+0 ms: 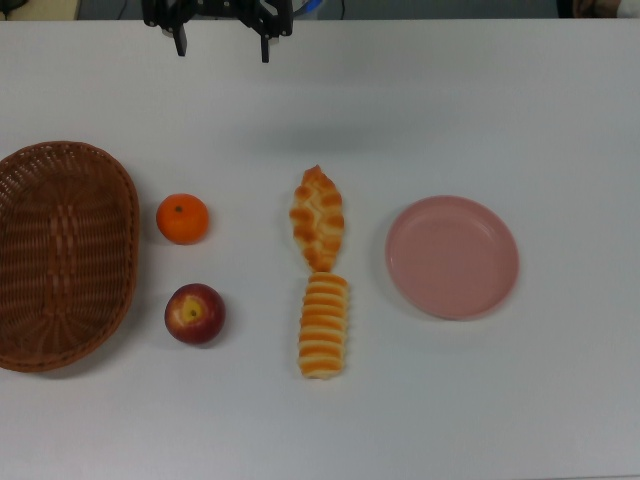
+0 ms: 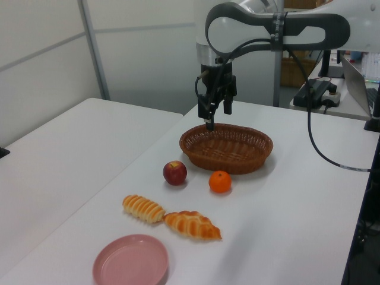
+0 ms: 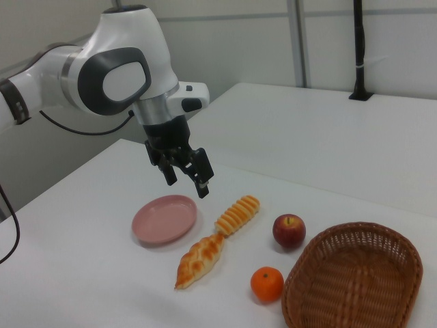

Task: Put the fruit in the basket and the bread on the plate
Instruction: 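Lower the gripper onto the red apple beside the basket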

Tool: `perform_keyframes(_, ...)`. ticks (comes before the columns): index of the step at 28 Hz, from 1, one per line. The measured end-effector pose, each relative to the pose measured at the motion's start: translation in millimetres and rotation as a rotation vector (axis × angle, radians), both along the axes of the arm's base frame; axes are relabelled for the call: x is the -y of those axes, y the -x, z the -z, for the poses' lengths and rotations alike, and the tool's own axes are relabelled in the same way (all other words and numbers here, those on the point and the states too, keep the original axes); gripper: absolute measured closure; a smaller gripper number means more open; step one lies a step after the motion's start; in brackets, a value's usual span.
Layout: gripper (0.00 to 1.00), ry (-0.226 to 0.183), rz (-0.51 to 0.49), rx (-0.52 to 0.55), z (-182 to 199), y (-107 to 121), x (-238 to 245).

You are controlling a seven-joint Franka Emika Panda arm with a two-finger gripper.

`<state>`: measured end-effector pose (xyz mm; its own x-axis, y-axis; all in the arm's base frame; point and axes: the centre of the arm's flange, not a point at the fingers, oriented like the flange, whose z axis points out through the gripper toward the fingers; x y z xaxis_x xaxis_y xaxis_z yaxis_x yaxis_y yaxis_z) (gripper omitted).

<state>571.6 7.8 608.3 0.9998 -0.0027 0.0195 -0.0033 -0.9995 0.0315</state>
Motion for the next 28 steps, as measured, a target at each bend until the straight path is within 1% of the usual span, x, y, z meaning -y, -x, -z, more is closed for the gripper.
perform_keyframes(5,0.00,-0.001,0.003,-0.011,10,-5,-1)
perform_keyframes(12,0.00,0.003,0.003,0.008,52,-37,-3)
perform_keyframes(18,0.00,0.008,0.017,0.057,82,-63,7)
perform_keyframes(20,0.00,0.021,0.020,0.063,93,-69,13)
perform_keyframes(22,0.00,0.050,0.016,0.067,105,-76,18)
perform_keyframes(24,0.00,0.066,0.011,0.079,115,-83,20)
perform_keyframes(26,0.00,0.077,0.001,0.108,130,-93,20)
perform_keyframes(28,0.00,0.079,-0.004,0.133,142,-102,20)
